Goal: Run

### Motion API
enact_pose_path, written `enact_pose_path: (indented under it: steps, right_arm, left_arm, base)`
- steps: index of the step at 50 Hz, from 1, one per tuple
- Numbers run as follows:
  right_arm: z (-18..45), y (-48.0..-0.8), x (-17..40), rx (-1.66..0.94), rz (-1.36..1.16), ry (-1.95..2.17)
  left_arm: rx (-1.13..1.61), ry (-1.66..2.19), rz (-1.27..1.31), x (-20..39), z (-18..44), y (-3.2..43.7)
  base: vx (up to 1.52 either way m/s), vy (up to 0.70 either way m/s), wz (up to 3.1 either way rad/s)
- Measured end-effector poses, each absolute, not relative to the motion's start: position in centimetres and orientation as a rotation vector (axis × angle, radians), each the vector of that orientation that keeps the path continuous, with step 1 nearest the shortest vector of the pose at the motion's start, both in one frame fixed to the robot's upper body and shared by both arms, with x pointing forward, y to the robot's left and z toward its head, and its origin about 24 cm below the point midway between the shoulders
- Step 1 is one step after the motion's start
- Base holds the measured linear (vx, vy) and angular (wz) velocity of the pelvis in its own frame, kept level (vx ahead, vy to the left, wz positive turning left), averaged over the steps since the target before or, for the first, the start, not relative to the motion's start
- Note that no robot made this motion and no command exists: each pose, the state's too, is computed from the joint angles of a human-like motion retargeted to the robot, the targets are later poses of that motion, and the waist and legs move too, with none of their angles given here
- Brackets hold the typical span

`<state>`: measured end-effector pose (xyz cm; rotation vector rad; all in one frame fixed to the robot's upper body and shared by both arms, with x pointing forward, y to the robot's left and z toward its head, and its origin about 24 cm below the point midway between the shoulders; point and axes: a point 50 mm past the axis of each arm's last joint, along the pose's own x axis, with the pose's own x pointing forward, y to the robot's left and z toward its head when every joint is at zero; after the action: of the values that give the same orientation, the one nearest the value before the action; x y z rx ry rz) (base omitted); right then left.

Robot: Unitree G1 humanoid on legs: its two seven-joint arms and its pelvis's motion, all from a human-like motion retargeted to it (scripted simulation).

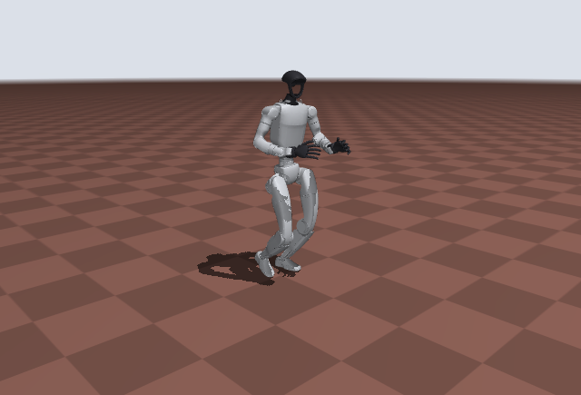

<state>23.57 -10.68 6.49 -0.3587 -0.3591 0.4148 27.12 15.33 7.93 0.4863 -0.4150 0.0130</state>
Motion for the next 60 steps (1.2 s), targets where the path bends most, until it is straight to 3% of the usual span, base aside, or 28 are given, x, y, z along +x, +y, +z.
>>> enact_pose_path:
  steps: [7, 13, 23, 29, 39, 45, 50, 55, 60]
  right_arm:
    - [1.2, -14.4, 19.7, -0.355, 0.346, -0.08]
    - [0.9, -14.7, 18.4, -0.301, 0.302, -0.054]
    - [9.9, -11.6, 25.2, -0.29, 0.232, -0.491]
    - [14.6, -10.4, 25.6, -0.157, 0.193, -0.693]
    - [10.1, -9.8, 23.8, -0.226, 0.324, -0.527]
    - [4.6, -11.9, 22.2, -0.274, 0.327, -0.264]
    - [2.1, -13.5, 20.4, -0.261, 0.301, -0.13]
    - [2.6, -13.0, 20.5, -0.247, 0.311, -0.162]
    - [7.4, -11.1, 23.1, -0.255, 0.333, -0.403]
  left_arm:
    - [0.407, -0.694, -0.144, 26.9, 12.7, 10.8]
    - [0.363, -0.686, -0.275, 25.2, 11.9, 9.2]
    - [0.477, -0.263, -0.138, 23.8, 4.4, 14.7]
    - [0.422, -0.159, -0.075, 20.6, 2.9, 17.4]
    - [0.42, -0.309, -0.069, 21.1, 5.1, 15.9]
    - [0.506, -0.591, -0.076, 25.2, 10.2, 14.0]
    - [0.502, -0.7, -0.122, 25.4, 11.7, 12.8]
    - [0.529, -0.573, -0.16, 24.1, 8.7, 13.1]
    - [0.617, -0.329, -0.169, 22.1, 3.9, 15.2]
  base:
    - [0.0, 0.0, 0.0]
    - [-0.03, -0.05, 0.04]
    - [-0.01, -0.03, -0.08]
    - [0.03, 0.06, -0.06]
    - [0.0, 0.06, -0.28]
    - [0.0, 0.03, -0.23]
    - [0.0, 0.0, 0.0]
    - [0.0, 0.0, 0.0]
    - [-0.04, -0.03, -0.26]
